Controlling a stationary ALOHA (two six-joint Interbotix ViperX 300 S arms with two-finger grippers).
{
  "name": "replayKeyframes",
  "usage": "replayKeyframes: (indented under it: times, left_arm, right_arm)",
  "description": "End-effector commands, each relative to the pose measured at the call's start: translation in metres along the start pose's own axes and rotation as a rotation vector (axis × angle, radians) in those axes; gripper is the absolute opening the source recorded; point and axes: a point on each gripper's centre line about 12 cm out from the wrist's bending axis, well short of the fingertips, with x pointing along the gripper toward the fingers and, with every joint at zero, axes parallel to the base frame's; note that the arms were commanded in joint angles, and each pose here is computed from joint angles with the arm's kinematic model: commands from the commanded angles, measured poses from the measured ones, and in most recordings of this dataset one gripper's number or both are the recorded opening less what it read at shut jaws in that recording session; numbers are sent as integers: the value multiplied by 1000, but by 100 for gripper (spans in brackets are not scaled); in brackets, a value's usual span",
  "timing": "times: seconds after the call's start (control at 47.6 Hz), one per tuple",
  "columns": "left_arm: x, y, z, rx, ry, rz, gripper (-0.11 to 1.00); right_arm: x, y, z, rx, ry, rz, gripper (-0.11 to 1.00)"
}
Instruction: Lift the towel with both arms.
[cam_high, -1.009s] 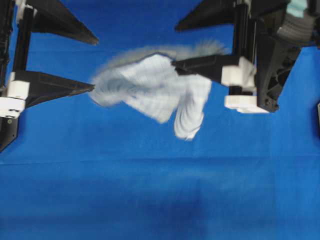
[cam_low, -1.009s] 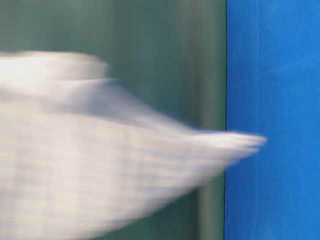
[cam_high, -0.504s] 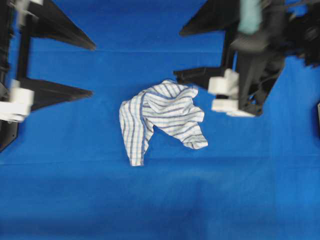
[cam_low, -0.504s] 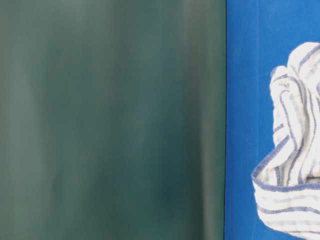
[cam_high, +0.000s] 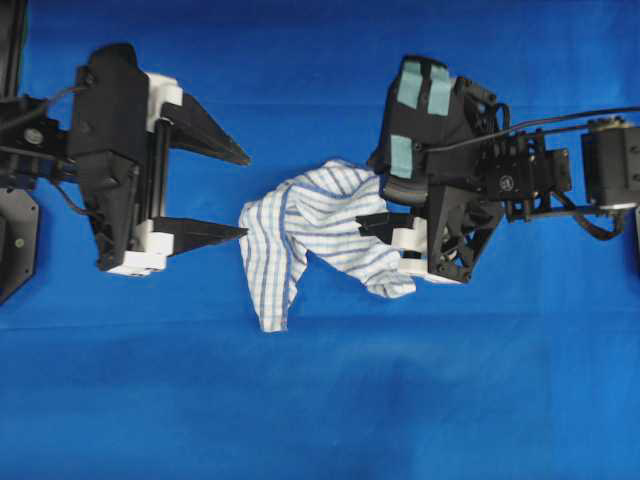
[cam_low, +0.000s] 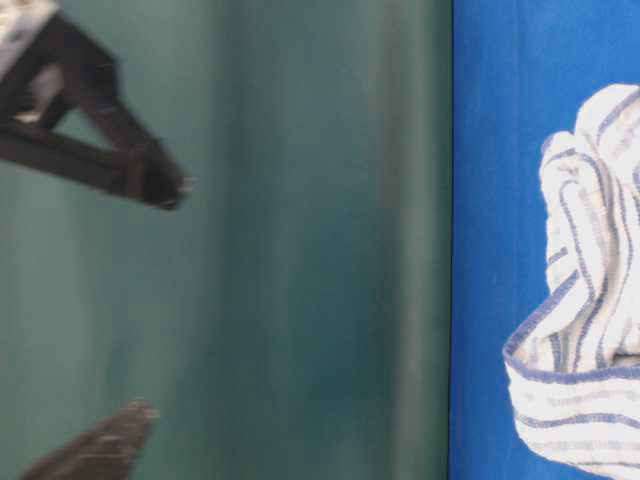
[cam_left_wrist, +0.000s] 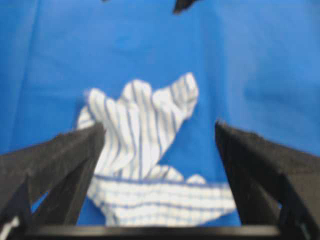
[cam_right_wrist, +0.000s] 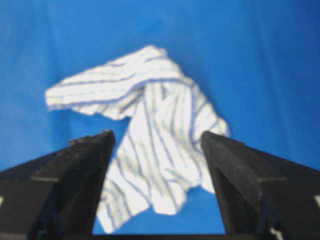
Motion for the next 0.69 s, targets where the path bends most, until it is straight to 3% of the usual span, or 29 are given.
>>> replayKeyframes:
  times: [0.0,0.231,0.672]
  left_arm:
    - [3,0,-2,4,-40,2,91]
    - [24,1,-43,4,-18,5,91]
    - [66,5,-105,-1,77,16,91]
  right_arm:
    - [-3,-1,-4,18,-48,23,68]
    - [21,-6,-35,51,-34,38,68]
    - [73,-6,-88,32,44,61,68]
